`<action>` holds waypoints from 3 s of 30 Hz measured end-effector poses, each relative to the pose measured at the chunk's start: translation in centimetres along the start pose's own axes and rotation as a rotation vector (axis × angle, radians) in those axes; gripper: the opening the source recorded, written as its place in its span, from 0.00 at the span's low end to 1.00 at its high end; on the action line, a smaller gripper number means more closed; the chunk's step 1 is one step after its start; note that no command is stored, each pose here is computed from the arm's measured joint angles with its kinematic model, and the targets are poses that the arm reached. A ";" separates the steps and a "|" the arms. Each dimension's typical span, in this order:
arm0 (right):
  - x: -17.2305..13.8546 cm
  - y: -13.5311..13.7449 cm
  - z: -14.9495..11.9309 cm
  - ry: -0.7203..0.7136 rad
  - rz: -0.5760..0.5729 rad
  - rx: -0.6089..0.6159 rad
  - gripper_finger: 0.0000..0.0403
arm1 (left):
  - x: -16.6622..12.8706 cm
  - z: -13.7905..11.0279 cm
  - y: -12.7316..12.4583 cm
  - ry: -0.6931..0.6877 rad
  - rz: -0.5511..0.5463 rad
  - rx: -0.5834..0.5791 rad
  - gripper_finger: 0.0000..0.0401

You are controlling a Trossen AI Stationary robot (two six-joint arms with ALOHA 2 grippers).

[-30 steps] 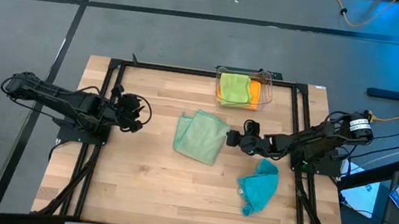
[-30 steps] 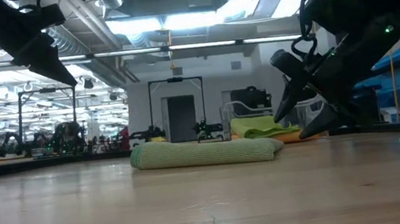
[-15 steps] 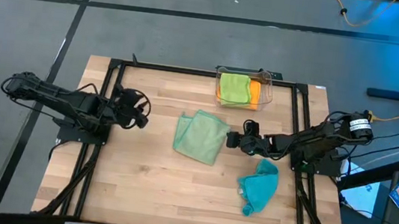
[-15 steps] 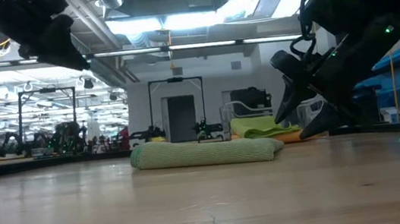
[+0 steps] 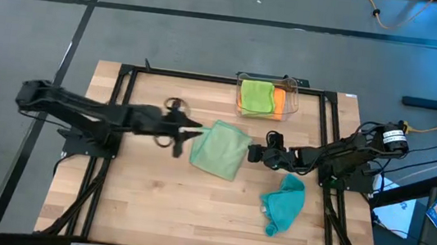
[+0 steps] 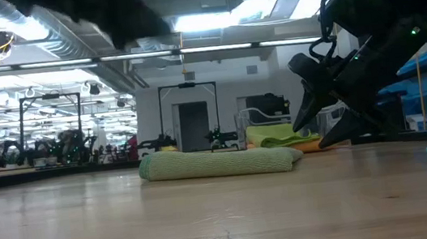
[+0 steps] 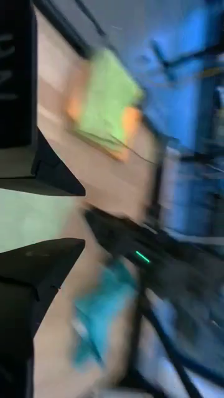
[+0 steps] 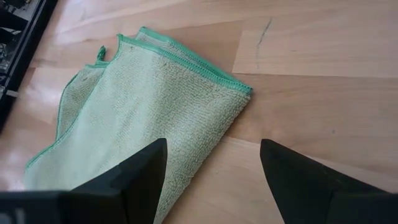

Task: Fold microfiber towels
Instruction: Fold the green microfiber towel

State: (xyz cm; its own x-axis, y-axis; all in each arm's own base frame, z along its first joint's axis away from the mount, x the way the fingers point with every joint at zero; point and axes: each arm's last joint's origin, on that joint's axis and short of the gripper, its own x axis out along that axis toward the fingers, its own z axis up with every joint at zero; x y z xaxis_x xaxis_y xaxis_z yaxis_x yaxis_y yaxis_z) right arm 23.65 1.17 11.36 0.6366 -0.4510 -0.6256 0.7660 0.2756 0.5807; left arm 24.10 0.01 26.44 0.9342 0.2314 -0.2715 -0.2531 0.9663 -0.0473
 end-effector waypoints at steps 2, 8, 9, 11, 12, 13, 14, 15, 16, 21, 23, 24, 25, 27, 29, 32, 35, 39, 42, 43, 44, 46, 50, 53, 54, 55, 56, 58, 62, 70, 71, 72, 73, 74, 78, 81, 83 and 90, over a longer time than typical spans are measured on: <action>0.0 0.0 0.0 0.000 0.002 0.002 0.65 | 2.0 -1.0 0.7 0.121 0.054 0.017 0.27; 0.0 0.1 -0.1 0.032 0.013 0.006 0.65 | 5.9 -2.8 5.0 0.335 0.108 -0.032 0.28; 0.0 0.1 -0.1 0.036 0.013 0.006 0.65 | 6.5 -3.0 6.0 0.355 0.070 -0.066 0.27; 0.0 0.1 -0.1 0.046 0.016 0.006 0.65 | 7.6 -3.6 8.0 0.401 -0.041 -0.142 0.26; 0.0 0.1 -0.1 0.047 0.016 0.006 0.65 | 8.2 -4.0 9.0 0.425 -0.098 -0.183 0.26; 0.0 0.1 -0.1 0.048 0.016 0.006 0.65 | 8.8 -4.3 9.9 0.442 -0.141 -0.219 0.26; 0.0 0.1 -0.1 0.048 0.017 0.006 0.65 | 9.5 -4.7 10.7 0.458 -0.170 -0.250 0.25; 0.0 0.1 -0.1 0.048 0.017 0.006 0.65 | 10.2 -5.2 11.6 0.474 -0.176 -0.274 0.25; 0.0 0.1 -0.1 0.048 0.017 0.007 0.65 | 11.0 -5.7 12.3 0.493 -0.171 -0.293 0.25; 0.0 0.1 -0.1 0.045 0.017 0.007 0.65 | 14.6 -7.1 15.4 0.550 -0.151 -0.358 0.25; 0.0 0.1 -0.1 0.048 0.018 0.007 0.65 | 15.5 -7.3 16.1 0.581 -0.214 -0.374 0.25; 0.0 0.1 -0.1 0.049 0.018 0.006 0.65 | 15.8 -7.5 16.4 0.599 -0.245 -0.379 0.25; 0.0 0.1 -0.1 0.049 0.018 0.006 0.65 | 16.1 -7.7 16.5 0.615 -0.267 -0.389 0.26; 0.0 0.1 -0.1 0.049 0.018 0.006 0.65 | 16.4 -7.5 16.9 0.628 -0.277 -0.391 0.27; 0.0 0.1 -0.1 0.049 0.018 0.005 0.65 | 16.4 -7.3 17.3 0.639 -0.249 -0.378 0.29; 0.0 0.1 -0.1 0.050 0.017 0.003 0.65 | 16.2 -7.7 17.6 0.681 -0.186 -0.336 0.31; 0.0 0.1 -0.1 0.050 0.017 0.003 0.65 | 15.9 -8.1 17.6 0.747 -0.117 -0.298 0.34; 0.0 0.1 -0.1 0.051 0.016 0.002 0.65 | 16.0 -8.3 17.2 0.766 -0.105 -0.288 0.38; 0.0 0.1 -0.1 0.051 0.016 0.002 0.65 | 16.2 -8.2 16.7 0.747 -0.168 -0.314 0.40; 0.0 0.1 -0.1 0.051 0.016 0.002 0.65 | 16.3 -8.3 16.4 0.752 -0.170 -0.312 0.41; 0.0 0.1 -0.1 0.051 0.016 0.002 0.65 | 16.4 -8.4 16.2 0.761 -0.166 -0.304 0.41; 0.0 0.1 -0.1 0.051 0.016 0.002 0.65 | 16.7 -8.8 15.7 0.772 -0.169 -0.280 0.41; 0.0 0.1 -0.1 0.051 0.016 0.002 0.65 | 17.2 -8.8 15.0 0.750 -0.206 -0.274 0.41; 0.0 0.1 -0.1 0.051 0.017 0.003 0.65 | 17.4 -8.7 14.6 0.737 -0.220 -0.273 0.41; 0.0 0.1 -0.1 0.051 0.017 0.002 0.65 | 17.5 -8.7 14.5 0.730 -0.226 -0.288 0.41; 0.0 0.1 -0.1 0.051 0.016 0.002 0.65 | 17.5 -8.6 14.5 0.727 -0.228 -0.301 0.41; 0.0 0.1 -0.1 0.050 0.016 0.002 0.65 | 17.5 -8.7 14.5 0.729 -0.229 -0.310 0.41; 0.0 0.1 -0.1 0.051 0.016 0.002 0.65 | 17.6 -8.9 14.4 0.734 -0.229 -0.311 0.41; 0.0 0.1 -0.1 0.050 0.016 0.002 0.65 | 17.7 -9.0 14.2 0.737 -0.233 -0.305 0.41; 0.5 -0.2 -0.3 0.101 -0.002 0.089 0.65 | 17.8 -8.9 14.1 0.727 -0.246 -0.305 0.41; 0.7 -0.3 -0.3 0.097 -0.008 0.114 0.65 | 17.8 -8.9 14.1 0.727 -0.245 -0.305 0.40; 1.0 -0.3 -0.2 0.096 -0.008 0.133 0.65 | 17.8 -8.9 14.1 0.727 -0.245 -0.305 0.40; 1.3 -0.4 -0.1 0.093 -0.010 0.153 0.65 | 17.8 -8.9 14.1 0.727 -0.246 -0.305 0.40; 1.7 -0.4 0.0 0.093 -0.009 0.165 0.65 | 17.8 -8.9 14.1 0.727 -0.245 -0.305 0.40; 2.8 -0.4 0.6 0.081 0.028 0.211 0.64 | 17.8 -8.9 14.1 0.727 -0.245 -0.305 0.40; 3.3 -0.3 1.1 0.074 0.023 0.218 0.64 | 17.8 -8.9 14.1 0.727 -0.245 -0.305 0.40; 3.7 -0.1 1.4 0.070 0.011 0.225 0.64 | 17.8 -8.9 14.1 0.727 -0.246 -0.305 0.41; 6.0 0.8 2.3 0.085 -0.004 0.184 0.64 | 17.8 -8.9 14.1 0.727 -0.246 -0.304 0.41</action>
State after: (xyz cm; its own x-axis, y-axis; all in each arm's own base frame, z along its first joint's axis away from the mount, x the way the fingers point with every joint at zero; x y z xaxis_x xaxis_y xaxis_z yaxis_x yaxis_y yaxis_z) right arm 27.90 -3.25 9.27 0.6448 -0.3763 -0.6653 0.7443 0.1109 0.6585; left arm 34.91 16.75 12.36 0.6026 -0.2142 -0.7688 -0.2170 0.8831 -0.4161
